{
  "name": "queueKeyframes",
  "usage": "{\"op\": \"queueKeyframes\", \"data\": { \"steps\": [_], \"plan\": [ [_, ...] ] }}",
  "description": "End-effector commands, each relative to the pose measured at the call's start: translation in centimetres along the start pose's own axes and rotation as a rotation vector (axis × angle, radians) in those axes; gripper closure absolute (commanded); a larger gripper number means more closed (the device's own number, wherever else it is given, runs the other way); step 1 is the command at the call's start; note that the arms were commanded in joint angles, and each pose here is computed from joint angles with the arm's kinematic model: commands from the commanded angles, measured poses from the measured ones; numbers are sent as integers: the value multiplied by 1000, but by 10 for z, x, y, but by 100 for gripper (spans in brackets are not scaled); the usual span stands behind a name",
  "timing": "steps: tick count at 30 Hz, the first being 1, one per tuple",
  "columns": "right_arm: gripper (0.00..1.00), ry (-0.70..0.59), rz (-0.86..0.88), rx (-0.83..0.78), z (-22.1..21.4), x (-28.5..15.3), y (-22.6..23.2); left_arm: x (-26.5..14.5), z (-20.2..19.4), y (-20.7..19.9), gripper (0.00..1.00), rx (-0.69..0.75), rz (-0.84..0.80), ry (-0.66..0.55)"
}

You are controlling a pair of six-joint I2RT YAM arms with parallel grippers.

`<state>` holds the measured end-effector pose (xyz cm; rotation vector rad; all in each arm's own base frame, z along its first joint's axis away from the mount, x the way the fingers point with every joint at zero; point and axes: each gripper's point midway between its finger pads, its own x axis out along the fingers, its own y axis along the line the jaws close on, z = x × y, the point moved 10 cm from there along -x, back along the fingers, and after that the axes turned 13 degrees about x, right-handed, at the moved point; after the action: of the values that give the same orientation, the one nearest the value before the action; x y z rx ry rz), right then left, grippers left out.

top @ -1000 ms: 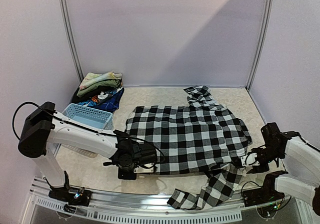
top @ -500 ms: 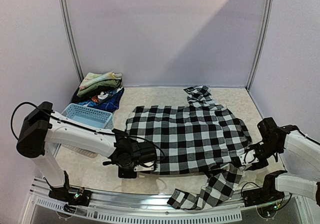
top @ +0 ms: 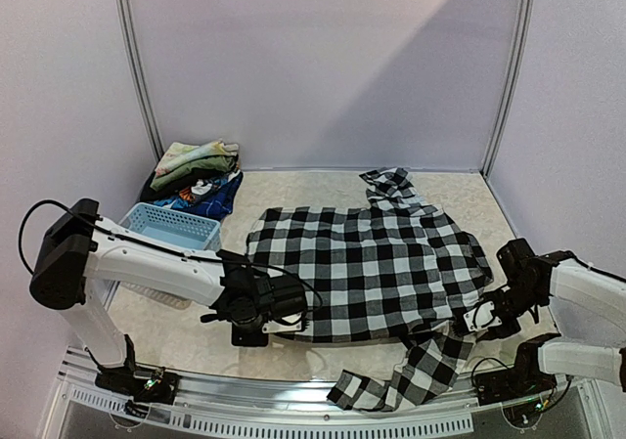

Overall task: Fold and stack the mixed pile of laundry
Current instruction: Pick up the flattened shirt from the center of the board.

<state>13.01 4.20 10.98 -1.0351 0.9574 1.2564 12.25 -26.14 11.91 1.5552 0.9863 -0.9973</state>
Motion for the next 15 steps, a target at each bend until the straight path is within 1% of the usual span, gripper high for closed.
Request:
{"op": "queueKeyframes", "data": {
  "steps": [1,2,4,6,9,15],
  "plan": [
    [64,-23,-37,11,-1,15,0,-10,0,10,100,-23,31,-27],
    [68,-34,-58,25,0,15,-3,-10,0,10,100,-26,33,-30],
    [82,-54,-94,69,2,12,-8,-9,-1,10,100,-31,36,-28],
    [90,-63,-115,122,5,3,-12,-10,-2,12,100,-38,48,-22],
    [93,-75,-140,161,12,-20,-18,-12,-6,17,100,-57,76,-13],
    [96,-119,-174,231,23,-55,-27,-20,-19,36,100,-140,140,-13]
  ]
}}
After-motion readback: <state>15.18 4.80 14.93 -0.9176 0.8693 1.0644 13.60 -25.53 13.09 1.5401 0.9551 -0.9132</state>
